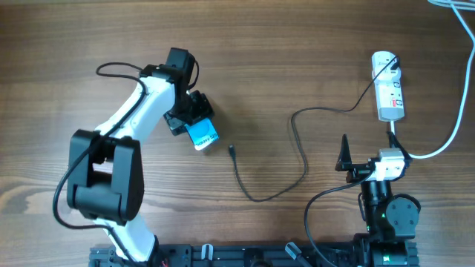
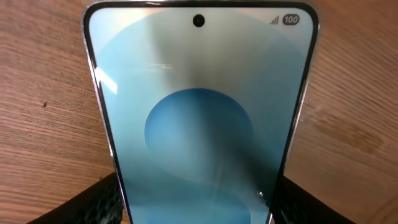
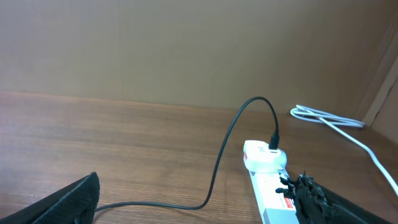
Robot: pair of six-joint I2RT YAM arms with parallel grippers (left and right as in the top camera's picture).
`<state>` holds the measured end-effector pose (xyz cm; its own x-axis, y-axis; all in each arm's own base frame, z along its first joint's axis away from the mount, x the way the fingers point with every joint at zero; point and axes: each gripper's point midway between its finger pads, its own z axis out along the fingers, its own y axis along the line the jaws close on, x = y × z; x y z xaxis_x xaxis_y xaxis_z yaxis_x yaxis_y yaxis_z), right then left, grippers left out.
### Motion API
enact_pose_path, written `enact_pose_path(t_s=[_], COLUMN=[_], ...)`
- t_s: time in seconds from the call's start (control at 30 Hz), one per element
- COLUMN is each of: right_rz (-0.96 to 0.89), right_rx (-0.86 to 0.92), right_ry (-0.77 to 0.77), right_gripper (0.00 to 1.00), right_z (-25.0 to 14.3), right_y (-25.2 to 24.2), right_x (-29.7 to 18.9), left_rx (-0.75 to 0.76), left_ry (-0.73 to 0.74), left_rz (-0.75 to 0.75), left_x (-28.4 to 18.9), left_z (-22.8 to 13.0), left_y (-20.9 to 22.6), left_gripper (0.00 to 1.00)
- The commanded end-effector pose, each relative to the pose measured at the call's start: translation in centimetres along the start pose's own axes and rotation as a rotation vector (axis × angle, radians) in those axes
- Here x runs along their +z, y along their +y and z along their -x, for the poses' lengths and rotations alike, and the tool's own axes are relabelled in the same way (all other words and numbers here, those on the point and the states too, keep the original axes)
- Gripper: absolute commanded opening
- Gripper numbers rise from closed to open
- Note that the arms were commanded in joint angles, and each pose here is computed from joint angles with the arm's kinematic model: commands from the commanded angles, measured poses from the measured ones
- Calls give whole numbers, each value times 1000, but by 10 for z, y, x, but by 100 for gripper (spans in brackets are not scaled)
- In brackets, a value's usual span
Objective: Plug charger to phone and switch on socket
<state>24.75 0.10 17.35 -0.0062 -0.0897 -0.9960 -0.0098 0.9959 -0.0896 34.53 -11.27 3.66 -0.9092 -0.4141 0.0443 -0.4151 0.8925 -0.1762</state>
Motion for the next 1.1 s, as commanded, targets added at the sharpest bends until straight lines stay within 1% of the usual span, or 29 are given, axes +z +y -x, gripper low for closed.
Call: enact_pose_path(t_s=[0.0,0.17,0.3,0.47,0.7,0.9,1.07], right_rz=[-13,-13,-13,-13,-13,-13,-13], right_rx=[13,13,13,13,13,12,13], right_ry=[-10,-10,-10,-10,-10,-10,-10], right_gripper=[100,100,99,100,100,100,100], right_z=[2,2,2,2,2,2,2], right_y=[-2,-2,-2,-2,-2,-2,-2], right_x=[0,0,0,0,0,0,0], left_rx=[144,269,301,335,254,284,326], left_ry=[-29,-14,-32,-24,-1,-48,-69], left_rz=[-44,-28,8,8,19,76,65], left_x=[-17,-15,-13,-11,-4,9,17], left_z=[0,-10,-13,-25,-51,-65,-76], left_y=[-6,-10,-12,-23,-38,-43,-55], left_gripper=[74,74,75,74,72,73,72])
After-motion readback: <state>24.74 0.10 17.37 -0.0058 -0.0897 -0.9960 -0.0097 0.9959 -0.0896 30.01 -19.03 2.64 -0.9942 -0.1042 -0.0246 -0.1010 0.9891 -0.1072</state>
